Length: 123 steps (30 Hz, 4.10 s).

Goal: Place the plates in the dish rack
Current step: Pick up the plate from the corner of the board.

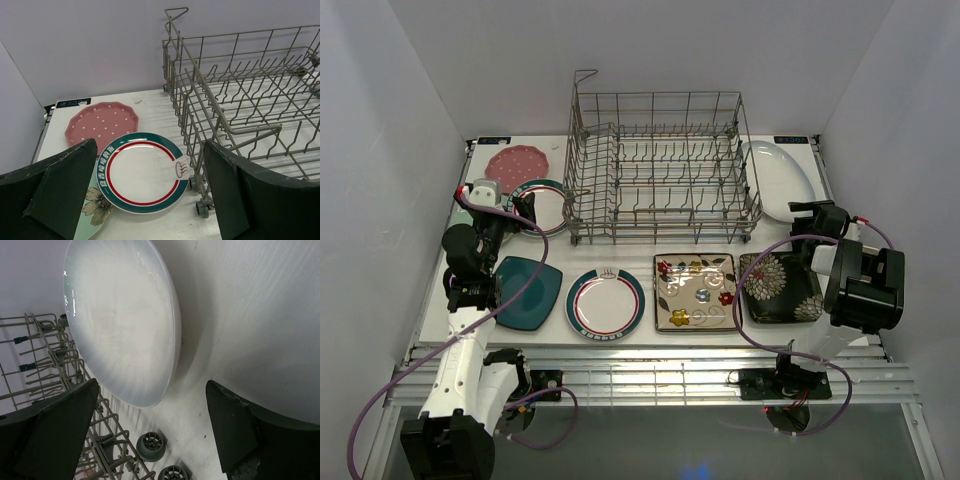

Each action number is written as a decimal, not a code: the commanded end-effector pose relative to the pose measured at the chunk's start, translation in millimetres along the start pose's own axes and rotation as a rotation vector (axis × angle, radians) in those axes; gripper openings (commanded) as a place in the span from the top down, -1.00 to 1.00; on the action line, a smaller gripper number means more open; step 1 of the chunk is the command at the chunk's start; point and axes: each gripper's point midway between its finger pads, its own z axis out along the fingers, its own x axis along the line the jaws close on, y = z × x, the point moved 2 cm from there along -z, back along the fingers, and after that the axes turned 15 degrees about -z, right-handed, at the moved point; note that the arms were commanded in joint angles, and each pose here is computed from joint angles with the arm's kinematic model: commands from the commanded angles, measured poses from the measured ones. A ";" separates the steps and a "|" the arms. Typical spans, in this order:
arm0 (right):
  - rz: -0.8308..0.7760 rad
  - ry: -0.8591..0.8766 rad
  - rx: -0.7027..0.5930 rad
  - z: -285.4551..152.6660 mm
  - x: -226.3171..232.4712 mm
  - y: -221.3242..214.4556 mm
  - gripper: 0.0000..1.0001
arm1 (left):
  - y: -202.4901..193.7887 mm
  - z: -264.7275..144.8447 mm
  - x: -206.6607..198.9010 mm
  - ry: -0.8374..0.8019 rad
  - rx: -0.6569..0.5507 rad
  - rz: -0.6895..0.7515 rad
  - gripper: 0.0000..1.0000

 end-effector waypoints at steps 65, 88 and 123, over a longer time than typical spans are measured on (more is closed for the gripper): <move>0.043 0.072 -0.043 39.5 3.0 -2.3 0.38 | 6.3 -4.8 -4.4 -0.016 -0.028 0.002 -0.96; 0.013 0.034 -0.117 20.1 16.0 19.4 0.85 | 8.8 -6.9 -5.9 -0.022 -0.035 0.006 -0.96; -0.185 -0.207 -0.353 -62.9 46.6 105.0 0.85 | 8.6 -10.4 -36.8 -0.215 0.028 0.040 -0.96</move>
